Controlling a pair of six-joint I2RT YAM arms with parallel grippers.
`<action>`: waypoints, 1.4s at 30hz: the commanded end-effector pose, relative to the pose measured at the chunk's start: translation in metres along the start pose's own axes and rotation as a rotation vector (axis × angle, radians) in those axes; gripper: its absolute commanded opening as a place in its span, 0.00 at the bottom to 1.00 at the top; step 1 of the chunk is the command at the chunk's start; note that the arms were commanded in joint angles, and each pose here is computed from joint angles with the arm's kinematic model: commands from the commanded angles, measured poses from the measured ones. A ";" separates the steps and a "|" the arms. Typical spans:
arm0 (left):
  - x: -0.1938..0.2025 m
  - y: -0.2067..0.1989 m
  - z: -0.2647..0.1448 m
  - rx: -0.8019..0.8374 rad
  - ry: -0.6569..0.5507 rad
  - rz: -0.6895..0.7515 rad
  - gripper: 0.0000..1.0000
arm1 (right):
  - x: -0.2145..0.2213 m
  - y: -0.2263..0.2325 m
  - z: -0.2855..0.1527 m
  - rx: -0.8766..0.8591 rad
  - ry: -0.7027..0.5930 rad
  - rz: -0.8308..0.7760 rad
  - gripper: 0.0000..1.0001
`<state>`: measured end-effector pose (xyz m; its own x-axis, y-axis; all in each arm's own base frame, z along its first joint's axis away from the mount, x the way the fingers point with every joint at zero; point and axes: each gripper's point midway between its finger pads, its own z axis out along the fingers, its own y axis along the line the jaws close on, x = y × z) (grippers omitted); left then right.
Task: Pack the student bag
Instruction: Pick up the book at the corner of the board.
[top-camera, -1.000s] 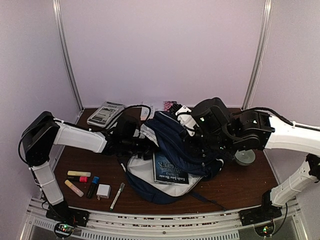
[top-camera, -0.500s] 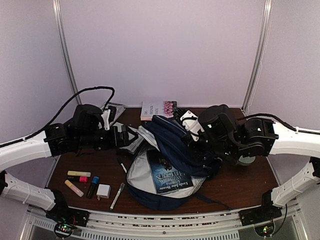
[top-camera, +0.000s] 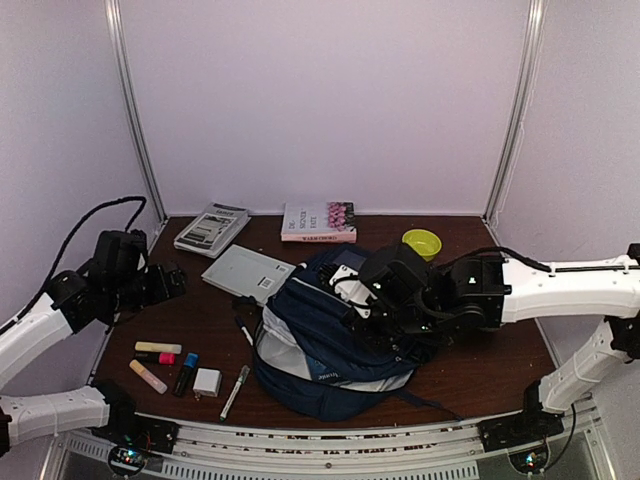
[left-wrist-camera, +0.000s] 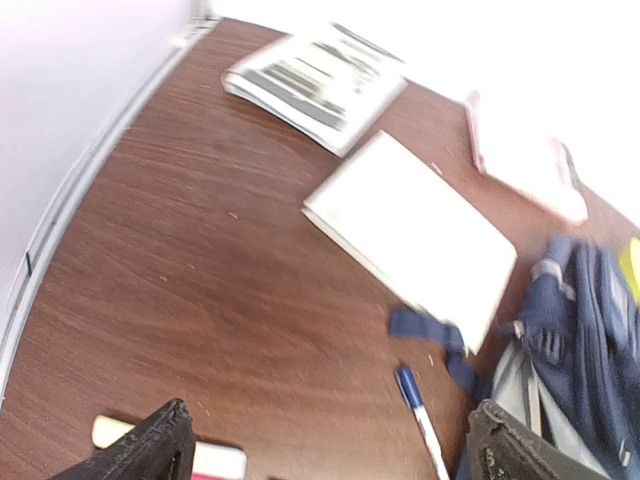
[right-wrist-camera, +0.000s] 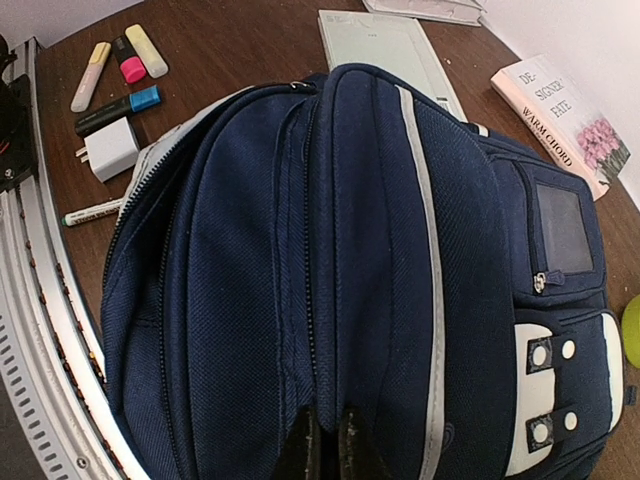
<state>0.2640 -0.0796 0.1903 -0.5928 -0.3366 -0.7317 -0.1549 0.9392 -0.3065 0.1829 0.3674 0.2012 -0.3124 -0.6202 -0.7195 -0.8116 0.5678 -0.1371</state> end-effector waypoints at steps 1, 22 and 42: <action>-0.039 0.005 0.016 0.076 -0.091 -0.117 0.98 | -0.032 0.006 -0.009 -0.034 -0.090 0.047 0.00; -0.113 0.049 0.184 0.225 -0.137 -0.983 0.97 | -0.023 0.001 0.002 0.014 -0.085 0.116 0.00; -0.117 0.059 0.261 0.080 -0.021 -1.036 0.92 | -0.013 -0.002 0.015 0.027 -0.071 0.107 0.00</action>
<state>0.5326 -0.0093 0.1082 -0.1890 -0.9786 -0.0818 -0.4717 0.1636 -0.8665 0.1851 0.3755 0.1910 -0.3757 -0.5684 -0.7320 -0.7838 0.6163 -0.0762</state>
